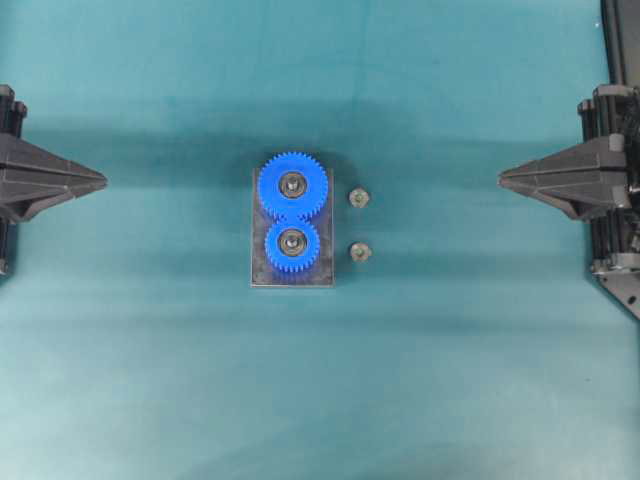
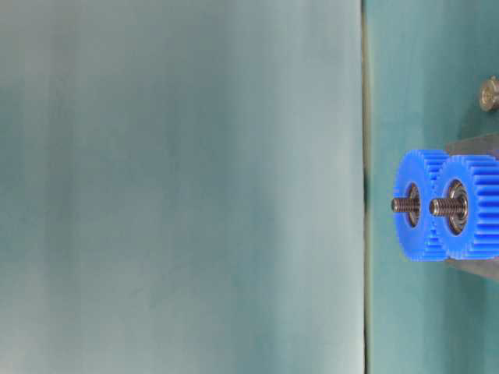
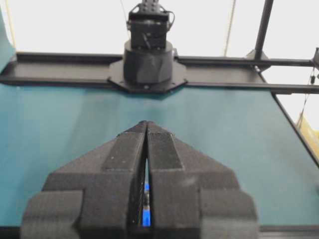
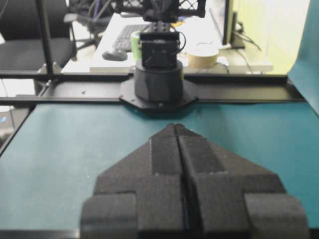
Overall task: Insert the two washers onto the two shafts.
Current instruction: 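Move the right gripper over the upper silver washer beside the plate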
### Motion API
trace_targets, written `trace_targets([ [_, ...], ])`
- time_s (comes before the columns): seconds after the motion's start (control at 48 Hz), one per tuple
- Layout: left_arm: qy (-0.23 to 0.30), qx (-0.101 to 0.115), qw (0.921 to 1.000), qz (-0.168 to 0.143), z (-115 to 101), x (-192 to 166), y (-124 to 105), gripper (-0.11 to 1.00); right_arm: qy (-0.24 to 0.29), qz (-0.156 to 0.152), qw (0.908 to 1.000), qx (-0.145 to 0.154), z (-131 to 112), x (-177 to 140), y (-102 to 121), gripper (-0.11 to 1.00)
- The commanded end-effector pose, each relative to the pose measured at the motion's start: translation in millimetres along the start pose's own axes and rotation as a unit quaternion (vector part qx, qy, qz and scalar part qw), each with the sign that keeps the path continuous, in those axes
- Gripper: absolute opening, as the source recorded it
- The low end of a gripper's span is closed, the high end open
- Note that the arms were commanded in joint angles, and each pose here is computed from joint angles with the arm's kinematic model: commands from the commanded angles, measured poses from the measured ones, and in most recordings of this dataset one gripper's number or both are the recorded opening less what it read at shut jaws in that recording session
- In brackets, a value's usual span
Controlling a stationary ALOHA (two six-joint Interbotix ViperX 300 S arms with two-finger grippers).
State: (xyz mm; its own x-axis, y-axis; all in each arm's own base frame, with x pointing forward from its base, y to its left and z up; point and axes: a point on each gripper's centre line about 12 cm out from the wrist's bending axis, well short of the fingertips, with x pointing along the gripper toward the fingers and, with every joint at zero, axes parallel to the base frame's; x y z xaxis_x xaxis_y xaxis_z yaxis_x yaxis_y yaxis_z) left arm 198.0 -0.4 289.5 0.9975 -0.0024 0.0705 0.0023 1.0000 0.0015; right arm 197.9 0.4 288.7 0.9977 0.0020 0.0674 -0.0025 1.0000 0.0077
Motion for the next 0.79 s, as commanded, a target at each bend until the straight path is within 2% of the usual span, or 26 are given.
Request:
trace_targets([
  [0.0,0.005,-0.011,0.9999,-0.007,-2.2,3.2,-2.8,0.00,0.004,-0.004,1.0000,0.004,-2.2,2.0,-1.5,0.01],
  [0.042,0.009,-0.018,0.9998,-0.008,-3.6,3.8,-3.1,0.00,0.014,-0.008,0.9997,0.018,-6.4,0.8,-2.5,0.01],
  [0.104,0.016,-0.027,0.9995,-0.008,-4.3,5.7,-3.1,0.00,0.042,-0.017,0.9975,0.054,-13.2,1.0,-4.3,0.01],
  [0.167,0.029,-0.028,0.9992,-0.007,-5.4,7.6,-3.2,0.00,0.086,-0.026,0.9921,0.087,-20.3,2.3,-6.2,0.01],
  [0.229,0.055,-0.029,0.9981,-0.006,-9.2,9.2,-3.1,0.00,0.137,-0.037,0.9849,0.099,-28.7,3.8,-9.0,0.01],
  [0.396,0.127,-0.025,0.9916,-0.001,-18.4,14.4,-2.0,0.00,0.236,-0.057,0.9641,0.108,-40.4,12.2,-15.6,0.01],
  [0.625,0.186,-0.024,0.9822,0.001,-32.1,30.9,-1.7,0.00,0.321,-0.067,0.9382,0.111,-66.6,30.7,-18.8,0.01],
  [0.771,0.215,-0.023,0.9764,0.002,-40.8,47.4,-1.8,0.00,0.340,-0.071,0.9312,0.111,-74.4,50.5,-21.8,0.01],
])
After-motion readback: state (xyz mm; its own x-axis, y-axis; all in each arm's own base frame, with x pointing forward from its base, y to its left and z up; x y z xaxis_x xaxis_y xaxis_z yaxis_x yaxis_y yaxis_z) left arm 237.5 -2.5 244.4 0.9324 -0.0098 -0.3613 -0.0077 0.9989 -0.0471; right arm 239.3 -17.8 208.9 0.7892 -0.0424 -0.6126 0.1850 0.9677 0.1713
